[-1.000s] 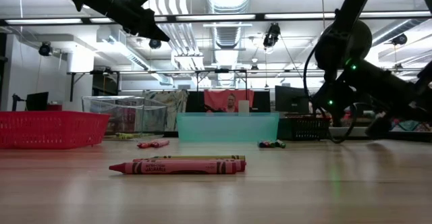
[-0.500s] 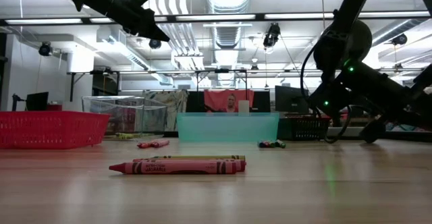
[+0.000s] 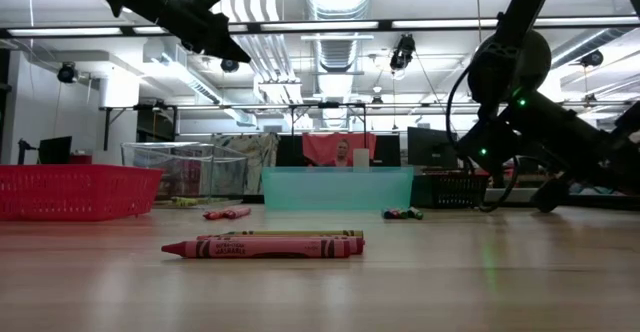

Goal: Sort crayons
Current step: Put the red crayon into the red bin

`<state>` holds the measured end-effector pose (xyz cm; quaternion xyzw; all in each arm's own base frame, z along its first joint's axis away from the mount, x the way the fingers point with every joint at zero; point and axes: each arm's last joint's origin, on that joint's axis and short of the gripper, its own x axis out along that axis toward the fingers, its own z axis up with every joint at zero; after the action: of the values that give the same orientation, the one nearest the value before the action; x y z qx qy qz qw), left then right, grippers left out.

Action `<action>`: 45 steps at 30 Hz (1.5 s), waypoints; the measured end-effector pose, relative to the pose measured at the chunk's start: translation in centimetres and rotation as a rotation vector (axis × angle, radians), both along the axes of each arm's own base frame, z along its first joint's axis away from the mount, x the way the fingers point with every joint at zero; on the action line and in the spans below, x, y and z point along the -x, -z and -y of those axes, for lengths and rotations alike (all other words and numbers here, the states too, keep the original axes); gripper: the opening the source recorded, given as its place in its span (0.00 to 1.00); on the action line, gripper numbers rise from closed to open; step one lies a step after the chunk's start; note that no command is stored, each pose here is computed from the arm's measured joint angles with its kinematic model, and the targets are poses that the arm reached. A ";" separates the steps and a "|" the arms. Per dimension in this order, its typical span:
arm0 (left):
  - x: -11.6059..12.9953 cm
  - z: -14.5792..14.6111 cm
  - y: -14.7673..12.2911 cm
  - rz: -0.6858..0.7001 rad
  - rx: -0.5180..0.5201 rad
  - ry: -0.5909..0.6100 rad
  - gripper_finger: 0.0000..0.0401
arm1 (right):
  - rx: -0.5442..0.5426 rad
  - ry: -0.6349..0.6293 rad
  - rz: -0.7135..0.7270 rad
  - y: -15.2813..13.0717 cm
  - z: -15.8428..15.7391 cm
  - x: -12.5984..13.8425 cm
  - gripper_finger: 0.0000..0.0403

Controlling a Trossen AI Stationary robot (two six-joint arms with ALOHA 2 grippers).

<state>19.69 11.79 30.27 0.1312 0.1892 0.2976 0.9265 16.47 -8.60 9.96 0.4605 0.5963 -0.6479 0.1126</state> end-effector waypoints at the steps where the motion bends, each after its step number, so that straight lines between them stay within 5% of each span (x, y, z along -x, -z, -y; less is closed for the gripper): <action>1: 0.0 0.0 0.0 -0.002 0.001 0.000 0.10 | 0.010 0.001 0.013 -0.3 0.0 -0.1 0.02; 10: 0.0 0.0 0.0 -0.001 0.006 -0.002 0.10 | 0.158 -0.016 0.167 -3.7 0.4 -1.0 0.02; 16: 0.0 0.0 0.0 0.001 0.009 -0.002 0.10 | 0.143 -0.089 0.181 -4.8 0.2 -0.5 0.02; 25: 0.1 0.1 0.3 -0.007 0.050 -0.010 0.10 | 0.294 -0.288 0.698 -4.7 -0.1 -5.2 0.02; 36: 0.1 0.1 0.5 0.003 0.090 -0.019 0.10 | 0.402 -0.326 0.726 -5.3 -0.2 -7.0 0.02; 40: 0.1 0.1 0.5 0.006 0.094 -0.020 0.10 | 0.361 -0.598 0.787 -6.3 0.2 -7.7 0.02; 45: 0.1 0.1 0.5 0.012 0.103 -0.024 0.10 | 0.131 -1.254 0.893 -7.6 -0.3 -8.9 0.02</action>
<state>19.58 11.64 29.76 0.0792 0.2005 0.2994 0.9295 25.36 -8.31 17.53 0.2467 0.6042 -0.2499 0.7153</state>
